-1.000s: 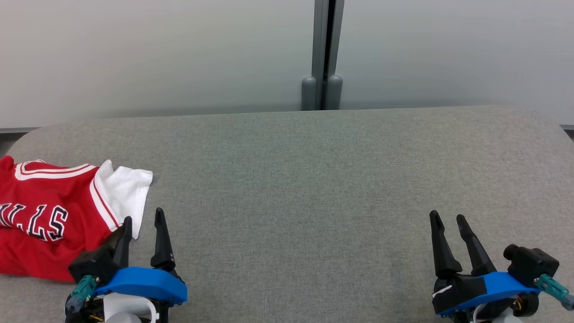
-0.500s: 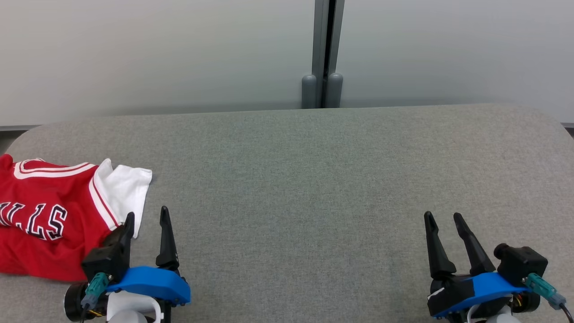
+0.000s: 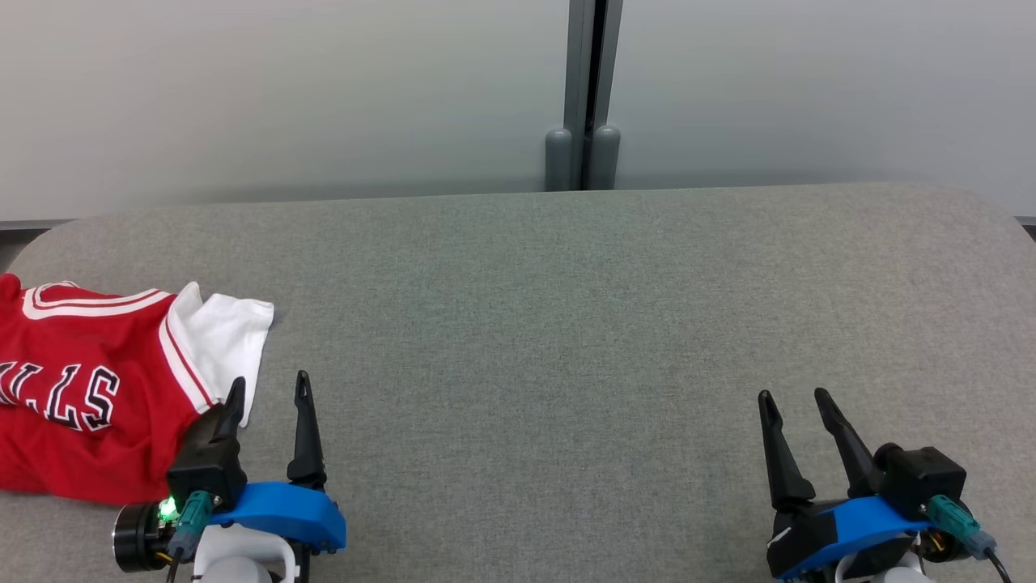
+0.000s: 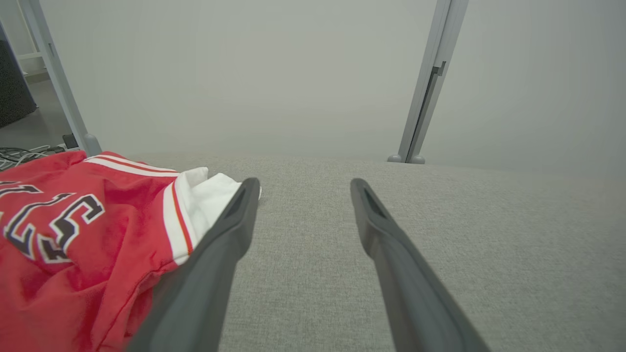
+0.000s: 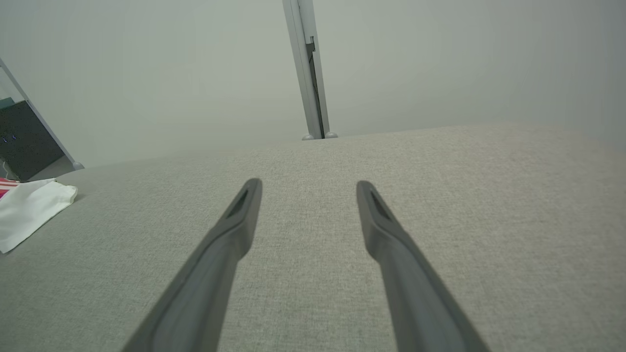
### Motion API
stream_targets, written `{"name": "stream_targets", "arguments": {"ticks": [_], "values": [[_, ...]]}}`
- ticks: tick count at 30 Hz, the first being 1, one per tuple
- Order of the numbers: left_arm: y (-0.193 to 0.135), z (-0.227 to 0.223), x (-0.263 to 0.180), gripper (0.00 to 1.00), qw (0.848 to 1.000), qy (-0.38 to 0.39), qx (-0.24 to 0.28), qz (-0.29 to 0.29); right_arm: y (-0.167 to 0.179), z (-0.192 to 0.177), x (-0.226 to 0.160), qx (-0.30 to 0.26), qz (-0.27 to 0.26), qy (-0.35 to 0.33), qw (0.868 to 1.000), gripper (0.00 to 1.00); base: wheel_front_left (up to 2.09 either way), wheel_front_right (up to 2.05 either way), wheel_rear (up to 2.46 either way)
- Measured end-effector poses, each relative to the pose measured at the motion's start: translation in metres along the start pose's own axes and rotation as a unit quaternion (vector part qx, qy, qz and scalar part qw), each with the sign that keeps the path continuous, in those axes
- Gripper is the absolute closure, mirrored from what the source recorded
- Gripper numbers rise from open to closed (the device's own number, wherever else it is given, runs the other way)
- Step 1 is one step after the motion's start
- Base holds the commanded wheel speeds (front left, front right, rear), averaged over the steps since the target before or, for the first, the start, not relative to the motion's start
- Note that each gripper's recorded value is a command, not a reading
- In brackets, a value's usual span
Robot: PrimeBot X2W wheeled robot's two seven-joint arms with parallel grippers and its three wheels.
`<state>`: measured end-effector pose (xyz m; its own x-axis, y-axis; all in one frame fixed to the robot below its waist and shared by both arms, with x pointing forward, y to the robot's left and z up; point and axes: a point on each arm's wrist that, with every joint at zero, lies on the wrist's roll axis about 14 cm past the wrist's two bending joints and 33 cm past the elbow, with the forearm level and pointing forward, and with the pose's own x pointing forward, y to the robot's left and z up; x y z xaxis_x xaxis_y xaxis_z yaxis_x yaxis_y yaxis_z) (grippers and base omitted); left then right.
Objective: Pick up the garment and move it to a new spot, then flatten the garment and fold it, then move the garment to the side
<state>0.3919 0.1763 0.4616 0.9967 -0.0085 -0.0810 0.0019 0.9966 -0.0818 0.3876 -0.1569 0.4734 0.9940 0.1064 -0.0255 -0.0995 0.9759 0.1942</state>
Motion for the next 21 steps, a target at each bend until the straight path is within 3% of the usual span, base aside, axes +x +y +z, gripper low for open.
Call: {"name": "stream_targets", "arguments": {"ticks": [9,21], "values": [[0.002,0.002,0.002,0.0,0.999,-0.007,0.032,0.002,-0.003,-0.01,0.001,-0.03,0.001,0.017,0.999,0.0,0.0,0.0,0.0],[0.004,-0.001,0.001,0.0,1.0,-0.001,0.028,0.007,-0.007,-0.015,0.003,-0.029,-0.005,0.025,0.999,0.0,0.0,0.0,0.0]]}}
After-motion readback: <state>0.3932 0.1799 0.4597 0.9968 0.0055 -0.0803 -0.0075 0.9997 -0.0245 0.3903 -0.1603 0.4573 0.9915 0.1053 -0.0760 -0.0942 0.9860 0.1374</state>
